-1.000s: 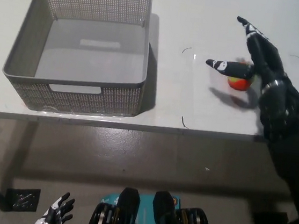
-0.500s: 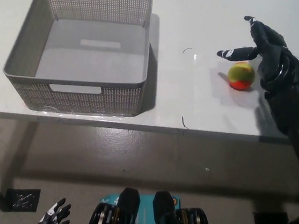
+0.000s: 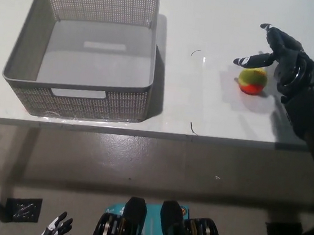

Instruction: Use the right hand to pick up a tennis ball and put it into a container on the left side

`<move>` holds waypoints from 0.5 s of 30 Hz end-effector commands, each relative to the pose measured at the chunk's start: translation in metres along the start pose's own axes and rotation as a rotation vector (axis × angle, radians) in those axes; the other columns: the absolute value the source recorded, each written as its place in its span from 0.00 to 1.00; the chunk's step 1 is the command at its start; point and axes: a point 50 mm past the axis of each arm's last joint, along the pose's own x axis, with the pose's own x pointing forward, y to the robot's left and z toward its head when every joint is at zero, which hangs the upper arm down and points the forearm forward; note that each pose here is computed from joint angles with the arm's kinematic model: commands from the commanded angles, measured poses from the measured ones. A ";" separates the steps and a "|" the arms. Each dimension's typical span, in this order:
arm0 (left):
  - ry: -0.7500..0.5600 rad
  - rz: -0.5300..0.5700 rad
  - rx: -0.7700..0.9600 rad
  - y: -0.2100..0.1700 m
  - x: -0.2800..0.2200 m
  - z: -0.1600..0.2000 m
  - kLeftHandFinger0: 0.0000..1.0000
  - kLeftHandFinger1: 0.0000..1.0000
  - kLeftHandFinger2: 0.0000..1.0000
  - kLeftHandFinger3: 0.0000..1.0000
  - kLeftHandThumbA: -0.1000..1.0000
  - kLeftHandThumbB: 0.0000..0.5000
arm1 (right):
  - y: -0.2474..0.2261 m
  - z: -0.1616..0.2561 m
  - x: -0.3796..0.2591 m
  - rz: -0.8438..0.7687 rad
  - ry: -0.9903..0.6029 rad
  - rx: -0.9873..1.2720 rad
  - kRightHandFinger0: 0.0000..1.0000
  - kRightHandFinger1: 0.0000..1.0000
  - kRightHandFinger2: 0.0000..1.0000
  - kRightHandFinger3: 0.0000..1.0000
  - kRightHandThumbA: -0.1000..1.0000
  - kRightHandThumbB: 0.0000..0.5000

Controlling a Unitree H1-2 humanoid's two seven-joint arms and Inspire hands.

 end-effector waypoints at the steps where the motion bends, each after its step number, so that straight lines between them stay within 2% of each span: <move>1: -0.030 0.003 0.003 0.002 -0.006 0.003 1.00 1.00 1.00 1.00 1.00 0.53 | -0.030 0.013 0.001 -0.019 -0.033 0.016 1.00 1.00 1.00 1.00 0.90 1.00; 6: -0.024 0.004 0.016 0.003 -0.011 0.000 1.00 1.00 1.00 1.00 1.00 0.55 | -0.017 0.006 0.001 0.024 0.001 0.007 1.00 1.00 1.00 1.00 0.92 0.95; 7: -0.022 0.006 0.012 0.003 -0.012 -0.001 1.00 1.00 1.00 1.00 1.00 0.57 | -0.015 0.004 0.002 0.029 0.009 0.004 1.00 1.00 1.00 1.00 0.92 0.95; 11: -0.020 0.000 0.007 0.002 -0.008 0.000 1.00 1.00 1.00 1.00 1.00 0.54 | -0.013 -0.001 0.003 0.042 0.019 0.011 1.00 1.00 1.00 1.00 0.92 0.97; 15: -0.021 0.001 0.000 0.002 -0.008 0.002 1.00 1.00 1.00 1.00 1.00 0.59 | -0.006 -0.008 0.003 0.066 0.042 0.031 1.00 1.00 1.00 1.00 0.89 0.97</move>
